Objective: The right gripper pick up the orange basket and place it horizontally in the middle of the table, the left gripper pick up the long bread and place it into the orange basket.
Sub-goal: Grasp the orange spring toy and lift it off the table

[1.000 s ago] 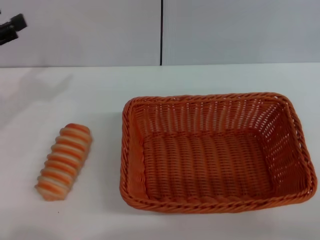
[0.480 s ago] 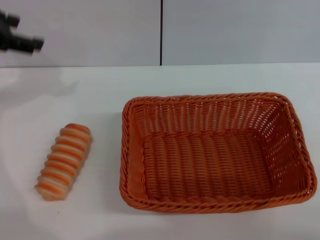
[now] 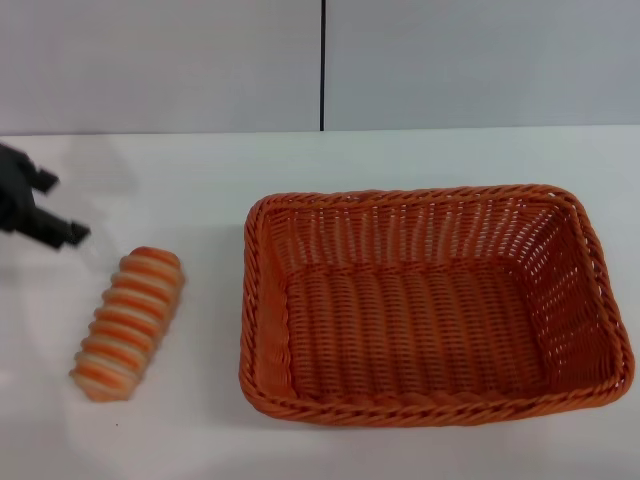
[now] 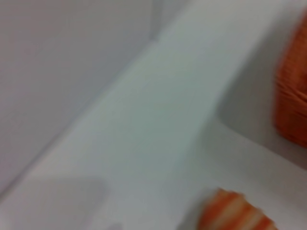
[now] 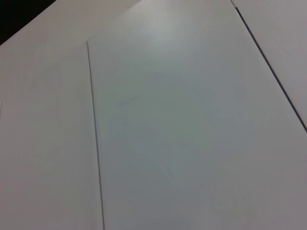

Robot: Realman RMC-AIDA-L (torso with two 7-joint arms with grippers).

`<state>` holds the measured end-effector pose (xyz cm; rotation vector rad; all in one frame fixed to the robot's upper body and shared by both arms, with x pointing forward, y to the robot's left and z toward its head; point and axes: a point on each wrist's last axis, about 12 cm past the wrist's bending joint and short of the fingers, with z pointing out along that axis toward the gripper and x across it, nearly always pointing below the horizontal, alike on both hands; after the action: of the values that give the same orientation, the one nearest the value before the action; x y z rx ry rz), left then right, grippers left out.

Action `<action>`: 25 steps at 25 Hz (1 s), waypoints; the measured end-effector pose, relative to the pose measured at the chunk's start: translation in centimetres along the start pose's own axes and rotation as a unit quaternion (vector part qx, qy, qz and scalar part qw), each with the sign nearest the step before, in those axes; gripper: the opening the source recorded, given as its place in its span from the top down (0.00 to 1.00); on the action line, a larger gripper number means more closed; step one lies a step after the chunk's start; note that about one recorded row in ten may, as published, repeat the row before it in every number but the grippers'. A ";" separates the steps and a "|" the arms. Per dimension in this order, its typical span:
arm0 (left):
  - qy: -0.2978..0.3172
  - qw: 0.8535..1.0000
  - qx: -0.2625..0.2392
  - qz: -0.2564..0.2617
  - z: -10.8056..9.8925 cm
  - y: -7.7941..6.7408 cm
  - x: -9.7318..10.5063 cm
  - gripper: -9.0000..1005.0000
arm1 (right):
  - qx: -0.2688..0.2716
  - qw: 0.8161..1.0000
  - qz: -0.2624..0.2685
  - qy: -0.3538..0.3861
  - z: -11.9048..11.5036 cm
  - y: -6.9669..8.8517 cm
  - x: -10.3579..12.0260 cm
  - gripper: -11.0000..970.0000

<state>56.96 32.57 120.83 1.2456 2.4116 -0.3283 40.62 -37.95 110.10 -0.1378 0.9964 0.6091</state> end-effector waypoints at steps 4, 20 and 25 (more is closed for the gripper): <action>0.003 0.999 0.030 0.014 1.1 -0.5 0.6 0.20 | -0.006 1.000 0.004 0.002 0.3 0.0 0.2 0.34; -0.002 0.998 0.053 0.035 6.1 -1.3 2.1 0.32 | -0.008 1.000 0.025 0.011 -0.1 0.3 0.4 0.34; 0.009 0.998 0.054 0.034 7.2 -1.5 2.3 0.32 | -0.008 1.000 0.026 0.010 -0.1 0.4 0.4 0.34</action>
<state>56.29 30.58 113.40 1.3801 2.3879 -0.4334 40.49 -37.53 109.77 -0.1326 1.0177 0.6653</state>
